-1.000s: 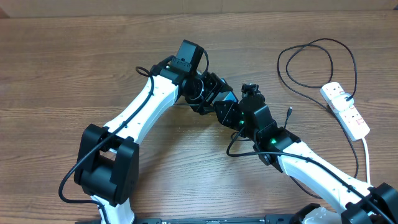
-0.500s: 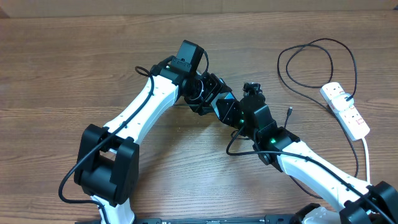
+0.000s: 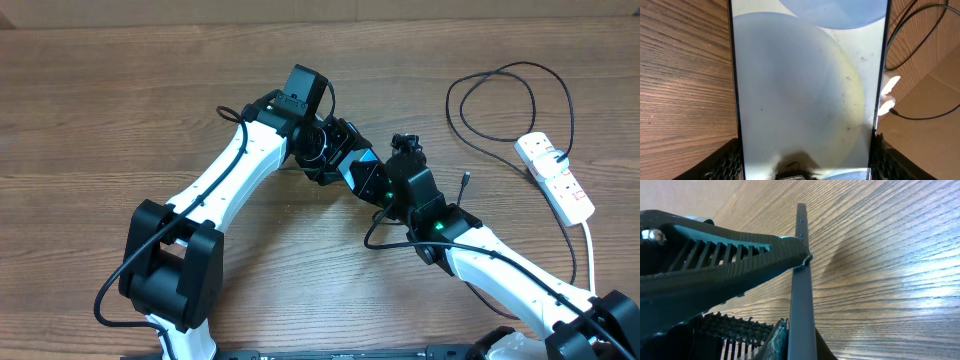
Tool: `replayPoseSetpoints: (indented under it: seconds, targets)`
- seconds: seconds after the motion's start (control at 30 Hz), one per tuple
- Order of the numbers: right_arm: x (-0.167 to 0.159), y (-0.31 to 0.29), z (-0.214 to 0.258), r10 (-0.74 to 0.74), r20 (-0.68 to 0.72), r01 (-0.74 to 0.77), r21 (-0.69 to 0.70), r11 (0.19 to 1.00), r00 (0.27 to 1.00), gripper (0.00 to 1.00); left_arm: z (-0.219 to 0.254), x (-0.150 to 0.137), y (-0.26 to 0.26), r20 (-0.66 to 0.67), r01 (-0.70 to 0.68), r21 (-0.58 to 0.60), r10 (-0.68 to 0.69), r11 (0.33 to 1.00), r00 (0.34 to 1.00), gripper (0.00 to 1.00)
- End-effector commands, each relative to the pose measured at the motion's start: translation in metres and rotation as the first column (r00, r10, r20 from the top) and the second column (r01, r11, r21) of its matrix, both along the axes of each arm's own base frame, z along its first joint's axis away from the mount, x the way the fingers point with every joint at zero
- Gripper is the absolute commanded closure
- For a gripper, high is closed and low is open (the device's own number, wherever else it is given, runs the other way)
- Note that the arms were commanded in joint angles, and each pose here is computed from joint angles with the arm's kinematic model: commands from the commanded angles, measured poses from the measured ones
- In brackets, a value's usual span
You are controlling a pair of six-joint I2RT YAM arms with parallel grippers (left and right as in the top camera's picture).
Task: Plug charger to phone and switch on socket
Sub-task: 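Close the right gripper on the phone's edge beside the left gripper, then open the left gripper and withdraw it, right gripper holding the phone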
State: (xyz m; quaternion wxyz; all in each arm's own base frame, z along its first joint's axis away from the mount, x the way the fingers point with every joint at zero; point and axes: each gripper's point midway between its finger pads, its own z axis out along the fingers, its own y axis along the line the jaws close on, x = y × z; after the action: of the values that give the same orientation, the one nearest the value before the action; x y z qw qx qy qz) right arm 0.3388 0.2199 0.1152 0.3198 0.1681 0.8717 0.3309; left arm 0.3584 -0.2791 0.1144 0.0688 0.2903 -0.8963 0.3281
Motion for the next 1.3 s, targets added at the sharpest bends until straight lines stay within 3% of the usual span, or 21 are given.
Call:
replayPoseSetpoints:
  seconds: [0.0, 0.3, 0.53, 0.57, 0.77, 0.97, 1.13, 1.27]
  targets:
    - [-0.001, 0.015, 0.016, 0.061, 0.031, -0.063, 0.057, 0.996, 0.998, 0.93, 0.007, 0.002, -0.005, 0.041, 0.032, -0.003, -0.032, 0.999, 0.999, 0.48]
    - [-0.005, 0.023, 0.019, 0.102, 0.027, -0.104, 0.088, 0.991, 0.994, 0.96, 0.006, 0.004, -0.003, 0.077, 0.065, 0.014, -0.065, 0.998, 0.995, 0.37]
    - [-0.01, 0.028, 0.02, 0.133, 0.016, -0.134, 0.11, 0.985, 0.991, 0.96, 0.006, 0.007, 0.001, 0.112, 0.095, 0.026, -0.098, 0.995, 0.989, 0.14]
    - [-0.01, 0.028, 0.02, 0.136, 0.015, -0.137, 0.111, 0.984, 0.991, 0.96, 0.006, 0.008, 0.003, 0.12, 0.1, 0.028, -0.102, 0.995, 0.987, 0.01]
    - [-0.016, 0.034, 0.02, 0.176, 0.004, -0.175, 0.133, 0.976, 0.984, 0.96, 0.01, 0.026, 0.029, 0.176, 0.121, 0.004, -0.12, 0.993, 0.977, 0.0]
    - [-0.026, 0.042, 0.021, 0.237, -0.021, -0.23, 0.169, 0.958, 0.971, 0.96, 0.032, 0.047, 0.081, 0.216, 0.126, -0.169, -0.088, 0.978, 0.972, 0.0]
    - [-0.04, 0.053, 0.024, 0.255, -0.131, -0.204, 0.313, 0.927, 0.958, 0.96, 0.046, 0.053, 0.13, 0.264, 0.124, -0.263, -0.052, 0.957, 0.963, 0.0]
    - [-0.054, 0.063, 0.028, 0.262, -0.3, -0.096, 0.472, 0.876, 0.917, 0.96, 0.049, 0.044, 0.183, 0.271, 0.087, -0.264, -0.012, 0.961, 0.962, 0.0]
